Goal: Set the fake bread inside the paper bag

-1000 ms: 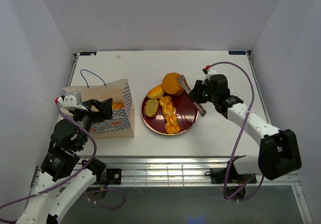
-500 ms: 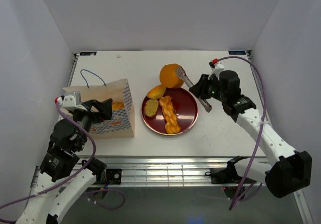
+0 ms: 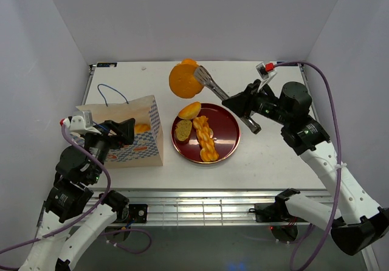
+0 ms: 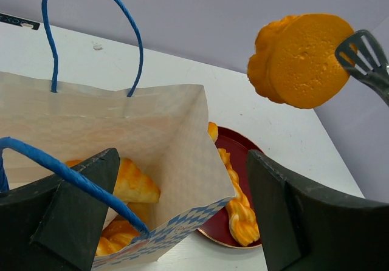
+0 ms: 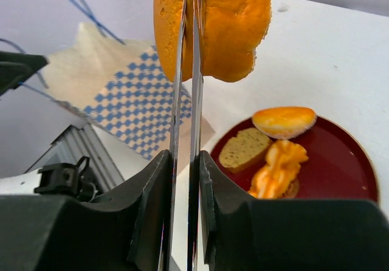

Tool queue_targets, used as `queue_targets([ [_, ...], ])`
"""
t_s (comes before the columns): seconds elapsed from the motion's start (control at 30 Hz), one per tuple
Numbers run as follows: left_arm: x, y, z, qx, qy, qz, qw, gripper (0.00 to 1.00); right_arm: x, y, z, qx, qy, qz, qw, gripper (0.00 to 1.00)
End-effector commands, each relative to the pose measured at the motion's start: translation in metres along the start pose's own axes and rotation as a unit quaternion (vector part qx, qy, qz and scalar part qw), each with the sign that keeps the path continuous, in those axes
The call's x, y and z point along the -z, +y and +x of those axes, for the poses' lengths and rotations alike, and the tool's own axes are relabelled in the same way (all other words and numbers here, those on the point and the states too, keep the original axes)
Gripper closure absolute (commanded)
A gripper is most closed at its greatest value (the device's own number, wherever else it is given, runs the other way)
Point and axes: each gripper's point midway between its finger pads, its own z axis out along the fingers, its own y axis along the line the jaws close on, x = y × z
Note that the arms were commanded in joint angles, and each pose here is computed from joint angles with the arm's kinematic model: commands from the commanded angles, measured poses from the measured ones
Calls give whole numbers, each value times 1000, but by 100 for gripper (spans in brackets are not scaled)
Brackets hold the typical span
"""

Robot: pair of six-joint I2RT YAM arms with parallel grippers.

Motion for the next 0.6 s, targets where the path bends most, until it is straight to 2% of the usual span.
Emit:
queue_targets([
  [0.0,4,-6,-5,11,3,11,1000,5,8,63,-49,48,-60,-97,992,88],
  [0.23,14,-3,-19,21,-17,6,1000,5,-14,119,-49,64,-54,-161,983,87],
  [0.57,37,8,-53,31,-78,-10,996,6,-61,150,-31,66,-17,-200,977,87],
])
